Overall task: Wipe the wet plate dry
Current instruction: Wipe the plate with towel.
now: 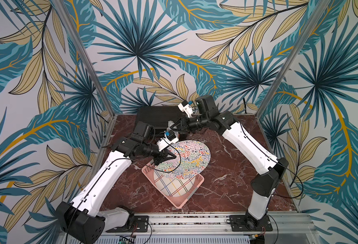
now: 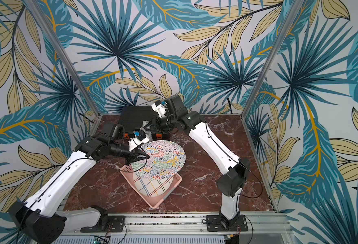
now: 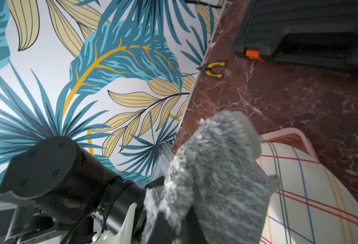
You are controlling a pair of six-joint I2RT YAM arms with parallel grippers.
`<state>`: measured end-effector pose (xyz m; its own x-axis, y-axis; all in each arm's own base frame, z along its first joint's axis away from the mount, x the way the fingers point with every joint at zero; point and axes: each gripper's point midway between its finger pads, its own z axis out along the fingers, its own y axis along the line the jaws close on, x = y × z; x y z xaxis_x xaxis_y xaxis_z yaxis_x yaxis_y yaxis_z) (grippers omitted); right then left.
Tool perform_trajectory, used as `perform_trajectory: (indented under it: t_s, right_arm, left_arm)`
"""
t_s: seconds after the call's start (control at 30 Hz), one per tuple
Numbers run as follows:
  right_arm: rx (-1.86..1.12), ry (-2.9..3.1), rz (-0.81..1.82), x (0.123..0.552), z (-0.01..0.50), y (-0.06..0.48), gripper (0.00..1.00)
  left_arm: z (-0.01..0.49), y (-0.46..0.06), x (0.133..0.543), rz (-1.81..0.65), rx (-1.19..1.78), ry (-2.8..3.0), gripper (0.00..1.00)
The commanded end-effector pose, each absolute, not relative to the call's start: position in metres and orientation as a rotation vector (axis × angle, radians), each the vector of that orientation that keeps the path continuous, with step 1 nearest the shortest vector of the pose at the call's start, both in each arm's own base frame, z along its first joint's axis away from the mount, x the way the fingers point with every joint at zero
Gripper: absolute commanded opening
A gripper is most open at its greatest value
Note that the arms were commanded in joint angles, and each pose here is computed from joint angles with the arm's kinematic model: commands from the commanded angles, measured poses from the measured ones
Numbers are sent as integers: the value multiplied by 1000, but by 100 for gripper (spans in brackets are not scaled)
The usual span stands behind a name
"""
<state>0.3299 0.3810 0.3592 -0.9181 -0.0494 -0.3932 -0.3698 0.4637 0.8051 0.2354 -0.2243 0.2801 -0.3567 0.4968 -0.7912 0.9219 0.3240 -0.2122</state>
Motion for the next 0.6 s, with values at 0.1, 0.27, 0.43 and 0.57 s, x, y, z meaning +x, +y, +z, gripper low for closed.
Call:
perform_trajectory:
  t_s: [0.1, 0.27, 0.43, 0.57]
  right_arm:
    - [-489, 2502, 1462, 288, 356, 368, 0]
    - [-499, 2522, 1434, 279, 349, 357, 0]
    - [-488, 2473, 1429, 275, 360, 345, 0]
    - [-462, 2447, 1419, 275, 368, 331, 0]
  left_arm:
    - [315, -232, 257, -834, 1223, 1851, 0]
    - [322, -233, 267, -808, 1188, 1840, 0]
    - [317, -229, 277, -742, 1162, 1870, 0]
    - [316, -225, 283, -703, 1140, 1887, 0]
